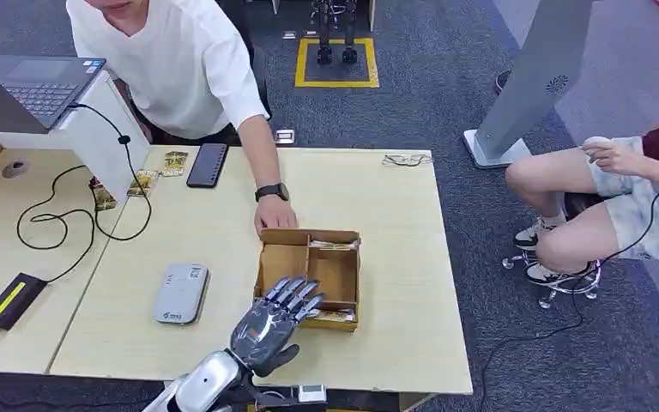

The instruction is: Pass the card to the sensor for recognition and then transmit it.

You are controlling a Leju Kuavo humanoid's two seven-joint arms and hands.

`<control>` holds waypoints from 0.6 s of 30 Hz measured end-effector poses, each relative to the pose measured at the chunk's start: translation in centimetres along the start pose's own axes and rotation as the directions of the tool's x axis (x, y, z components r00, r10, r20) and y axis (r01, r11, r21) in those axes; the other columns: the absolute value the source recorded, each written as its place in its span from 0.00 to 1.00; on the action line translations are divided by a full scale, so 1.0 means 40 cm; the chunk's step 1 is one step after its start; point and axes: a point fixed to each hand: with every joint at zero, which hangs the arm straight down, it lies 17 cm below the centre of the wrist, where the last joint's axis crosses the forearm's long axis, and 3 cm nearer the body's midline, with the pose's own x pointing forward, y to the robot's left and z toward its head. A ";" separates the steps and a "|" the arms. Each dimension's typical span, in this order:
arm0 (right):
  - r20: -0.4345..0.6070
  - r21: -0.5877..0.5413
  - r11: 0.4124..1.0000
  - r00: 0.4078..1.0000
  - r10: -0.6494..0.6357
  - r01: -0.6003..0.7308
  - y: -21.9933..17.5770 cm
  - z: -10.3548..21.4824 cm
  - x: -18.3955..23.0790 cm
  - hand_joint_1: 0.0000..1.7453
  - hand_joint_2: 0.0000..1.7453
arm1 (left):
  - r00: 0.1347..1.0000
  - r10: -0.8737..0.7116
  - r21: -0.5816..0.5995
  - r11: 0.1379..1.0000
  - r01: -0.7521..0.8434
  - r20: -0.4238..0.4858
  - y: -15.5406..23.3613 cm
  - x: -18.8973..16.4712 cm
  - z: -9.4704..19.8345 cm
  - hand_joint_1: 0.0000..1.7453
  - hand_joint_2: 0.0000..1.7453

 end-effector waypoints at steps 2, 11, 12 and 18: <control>-0.002 0.000 1.000 1.000 -0.003 0.003 0.000 0.000 -0.001 0.00 1.00 | 1.000 -0.002 0.009 1.000 0.003 -0.030 0.005 -0.007 -0.004 0.00 1.00; -0.005 -0.001 1.000 1.000 -0.006 0.006 0.000 0.000 -0.002 0.00 1.00 | 0.997 -0.008 0.015 1.000 0.009 -0.071 0.011 -0.010 -0.012 0.00 1.00; -0.007 -0.001 1.000 1.000 -0.006 0.006 0.000 0.000 -0.003 0.00 1.00 | 0.997 -0.007 0.016 1.000 0.008 -0.070 0.011 -0.009 -0.013 0.04 1.00; -0.010 -0.004 1.000 1.000 -0.016 0.016 -0.002 0.000 -0.004 0.00 1.00 | 0.996 -0.001 0.021 1.000 0.003 -0.085 0.015 -0.009 -0.016 1.00 1.00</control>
